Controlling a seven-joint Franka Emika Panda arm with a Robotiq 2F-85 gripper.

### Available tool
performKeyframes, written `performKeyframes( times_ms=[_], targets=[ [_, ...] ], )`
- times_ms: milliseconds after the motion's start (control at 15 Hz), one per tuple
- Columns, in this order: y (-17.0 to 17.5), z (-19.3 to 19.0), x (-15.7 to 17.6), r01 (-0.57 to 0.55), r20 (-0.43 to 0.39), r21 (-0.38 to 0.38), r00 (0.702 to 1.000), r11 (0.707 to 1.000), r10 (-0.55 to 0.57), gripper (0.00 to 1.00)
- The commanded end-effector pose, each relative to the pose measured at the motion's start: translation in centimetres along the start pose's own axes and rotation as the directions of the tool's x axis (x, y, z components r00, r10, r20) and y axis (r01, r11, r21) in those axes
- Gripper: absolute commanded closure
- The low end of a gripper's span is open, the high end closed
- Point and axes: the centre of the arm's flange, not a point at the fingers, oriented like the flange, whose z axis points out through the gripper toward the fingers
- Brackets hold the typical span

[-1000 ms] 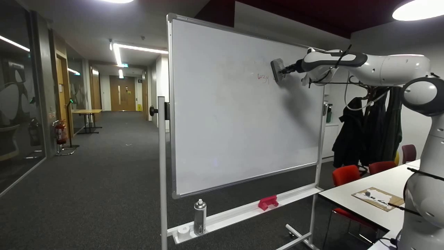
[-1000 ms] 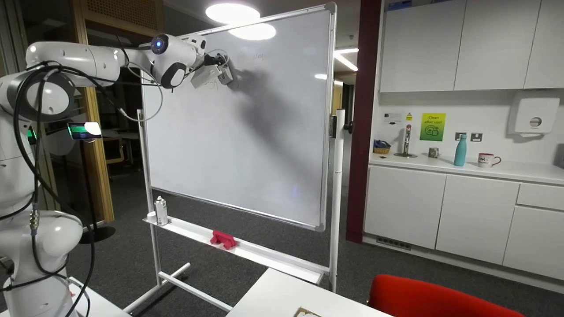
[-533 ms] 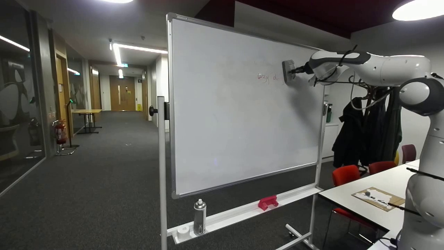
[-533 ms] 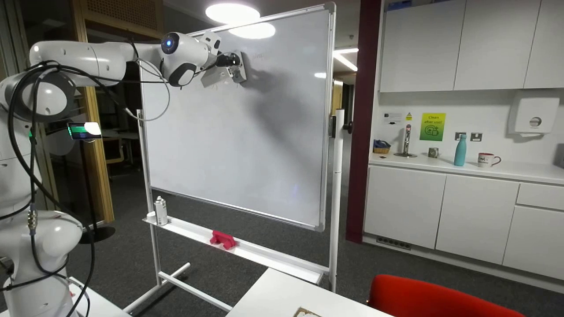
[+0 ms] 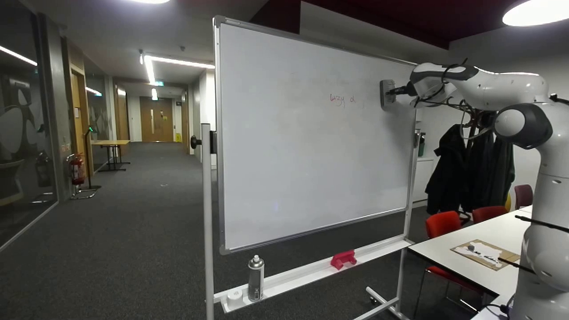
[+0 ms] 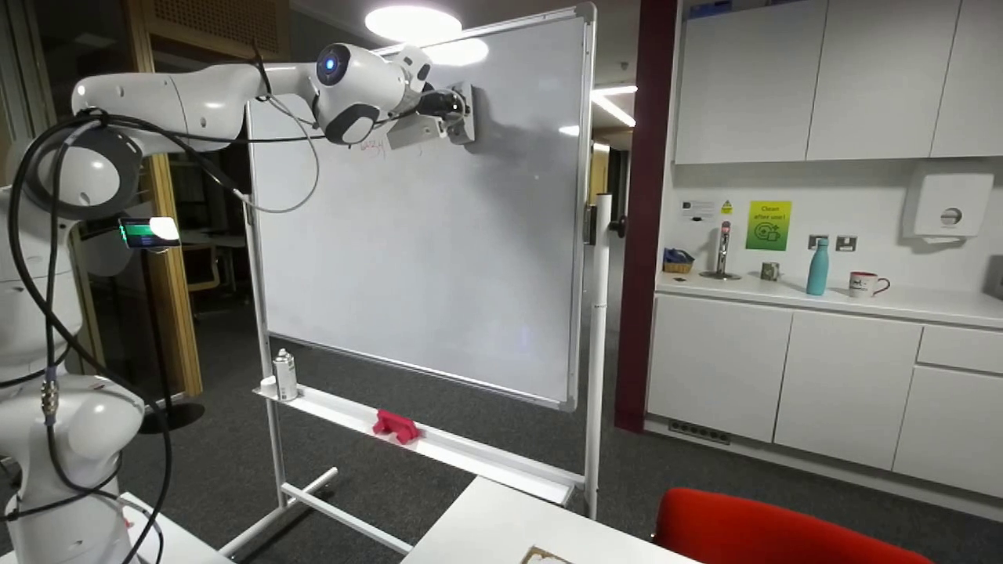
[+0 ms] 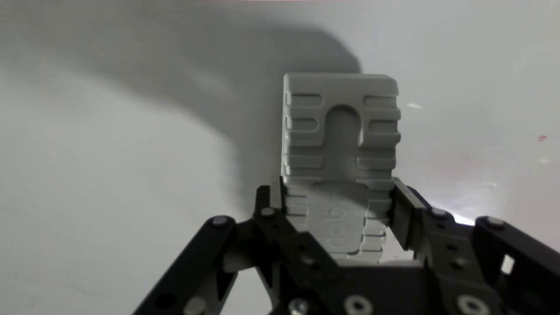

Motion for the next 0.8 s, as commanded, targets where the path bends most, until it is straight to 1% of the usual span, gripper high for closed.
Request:
performKeyframes(
  times_ms=[0, 133, 400, 733],
  targets=[
    [1.8, 1.9, 1.8, 0.009, -0.013, 0.001, 1.000, 1.000, -0.009, 0.66],
    [0.6, 2.4, 2.0, 0.033, -0.007, 0.017, 0.999, 0.999, -0.033, 0.66],
    [-2.8, 3.6, 1.9, 0.092, 0.002, 0.045, 0.996, 0.995, -0.092, 0.66],
    [-7.6, 4.0, 1.7, 0.196, 0.013, 0.097, 0.980, 0.976, -0.198, 0.66]
  ],
)
